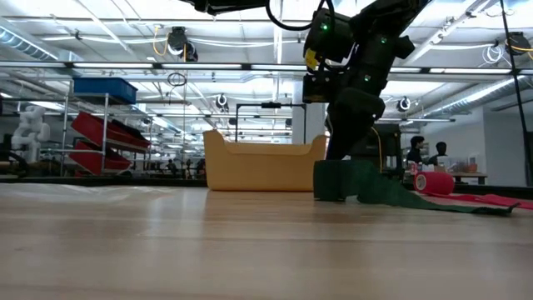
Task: Roll bandage
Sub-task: Roll the green bandage
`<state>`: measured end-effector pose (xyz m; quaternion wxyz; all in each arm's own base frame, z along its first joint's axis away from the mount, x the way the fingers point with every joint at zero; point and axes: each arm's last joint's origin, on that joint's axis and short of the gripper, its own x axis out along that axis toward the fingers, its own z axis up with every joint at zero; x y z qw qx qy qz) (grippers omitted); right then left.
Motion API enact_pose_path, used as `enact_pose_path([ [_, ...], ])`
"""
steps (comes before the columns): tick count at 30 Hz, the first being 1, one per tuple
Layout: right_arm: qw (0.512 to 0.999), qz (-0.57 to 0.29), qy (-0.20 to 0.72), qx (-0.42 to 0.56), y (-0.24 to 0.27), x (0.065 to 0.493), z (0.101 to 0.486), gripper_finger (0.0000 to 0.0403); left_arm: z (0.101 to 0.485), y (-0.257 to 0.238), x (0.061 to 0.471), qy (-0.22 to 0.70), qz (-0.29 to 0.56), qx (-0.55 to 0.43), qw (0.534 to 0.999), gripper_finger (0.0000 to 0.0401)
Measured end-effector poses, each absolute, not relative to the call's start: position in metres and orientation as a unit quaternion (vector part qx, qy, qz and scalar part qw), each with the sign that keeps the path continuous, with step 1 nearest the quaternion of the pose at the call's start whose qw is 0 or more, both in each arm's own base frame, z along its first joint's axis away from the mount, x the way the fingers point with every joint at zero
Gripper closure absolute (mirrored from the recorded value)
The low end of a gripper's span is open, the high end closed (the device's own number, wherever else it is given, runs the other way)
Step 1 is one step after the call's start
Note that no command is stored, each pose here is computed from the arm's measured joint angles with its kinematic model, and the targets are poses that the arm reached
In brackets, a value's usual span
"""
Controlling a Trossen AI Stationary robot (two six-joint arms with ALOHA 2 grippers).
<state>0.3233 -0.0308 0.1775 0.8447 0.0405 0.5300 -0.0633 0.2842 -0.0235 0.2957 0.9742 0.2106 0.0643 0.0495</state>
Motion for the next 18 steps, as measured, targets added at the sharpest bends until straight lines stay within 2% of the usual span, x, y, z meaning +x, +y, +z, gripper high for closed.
enact_pose_path([
  [9,0.848,-0.06,0.526,0.036,-0.03,0.324,0.178,0.0386,0.296,-0.023,0.284,0.064,0.05,0.211,0.974,0.0328],
  [18,0.847,-0.043,0.529,0.03,-0.021,0.327,0.183,0.0389,0.296,-0.023,0.284,0.064,0.053,0.211,0.974,0.0328],
])
